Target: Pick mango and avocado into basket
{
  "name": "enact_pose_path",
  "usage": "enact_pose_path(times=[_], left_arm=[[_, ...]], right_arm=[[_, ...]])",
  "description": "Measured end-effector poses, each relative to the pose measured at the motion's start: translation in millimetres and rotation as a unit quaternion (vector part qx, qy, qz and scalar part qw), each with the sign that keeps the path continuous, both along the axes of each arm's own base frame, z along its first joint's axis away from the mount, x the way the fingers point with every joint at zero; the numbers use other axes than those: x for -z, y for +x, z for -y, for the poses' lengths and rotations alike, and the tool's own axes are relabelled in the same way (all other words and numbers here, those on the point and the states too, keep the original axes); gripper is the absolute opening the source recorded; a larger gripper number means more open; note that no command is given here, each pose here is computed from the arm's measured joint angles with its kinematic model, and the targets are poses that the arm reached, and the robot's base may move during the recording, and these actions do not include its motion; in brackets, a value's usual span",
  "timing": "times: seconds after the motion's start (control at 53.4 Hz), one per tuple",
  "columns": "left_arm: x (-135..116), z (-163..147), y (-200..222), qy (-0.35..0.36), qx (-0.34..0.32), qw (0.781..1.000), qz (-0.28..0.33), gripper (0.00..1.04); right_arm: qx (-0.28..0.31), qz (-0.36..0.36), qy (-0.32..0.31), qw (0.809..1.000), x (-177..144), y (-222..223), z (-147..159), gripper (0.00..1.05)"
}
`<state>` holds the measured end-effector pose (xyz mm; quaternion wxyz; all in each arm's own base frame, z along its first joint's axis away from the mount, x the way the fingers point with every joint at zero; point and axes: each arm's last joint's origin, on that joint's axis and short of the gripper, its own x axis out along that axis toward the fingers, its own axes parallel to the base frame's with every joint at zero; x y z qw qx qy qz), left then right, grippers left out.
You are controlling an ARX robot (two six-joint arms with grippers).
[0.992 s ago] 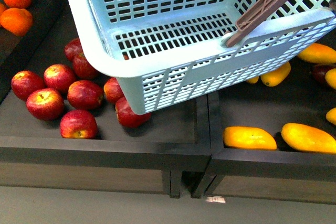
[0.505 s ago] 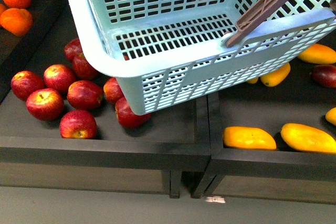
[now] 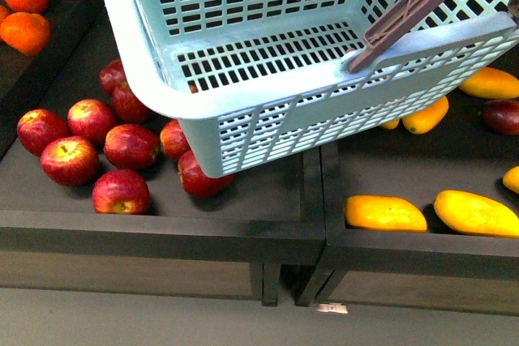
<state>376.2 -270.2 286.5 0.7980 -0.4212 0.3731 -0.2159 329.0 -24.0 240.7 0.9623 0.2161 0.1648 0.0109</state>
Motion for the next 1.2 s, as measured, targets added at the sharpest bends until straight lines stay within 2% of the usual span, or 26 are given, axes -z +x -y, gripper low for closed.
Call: enact_pose_path(times=[0.337,0.599,0.692,0.805,0.954,1.048,1.142,1.198], left_arm=[[0.0,0.0,0.0,0.0,0.0,1.0,0.0,0.15],[0.0,0.0,0.0,0.0,0.0,1.0,0.0,0.15],[0.8,0.1,-0.2,0.001,0.001,1.0,-0.001,0.15],[1.8,0.5,-0.3,0.002,-0.001,1.0,-0.002,0.15],[1.8,-0.3,0.3,0.005,-0.003,1.0,0.001,0.15],[1.8,-0.1,0.2,0.003,0.0,1.0,0.0,0.15],[1.8,0.1,0.0,0.002,0.001,1.0,-0.001,0.15],[1.8,0.6,-0.4,0.003,0.002,1.0,-0.001,0.15]], right_arm=[[-0.072,-0.001,-0.021,0.997,6.4,19.4,-58.2,0.61],[-0.088,-0.006,-0.033,0.996,13.3,22.0,-69.1,0.95],[-0.079,0.0,-0.032,0.996,9.8,24.0,-65.5,0.96],[-0.035,0.016,-0.039,0.998,4.4,25.3,-52.0,0.96],[0.074,0.05,-0.061,0.994,-12.3,4.4,-9.0,0.96],[0.118,0.059,-0.077,0.988,-17.4,-15.0,11.7,0.96],[0.117,0.066,-0.083,0.987,-18.6,-17.8,15.5,0.95],[0.066,0.11,-0.11,0.986,-15.1,-21.5,13.5,0.87]])
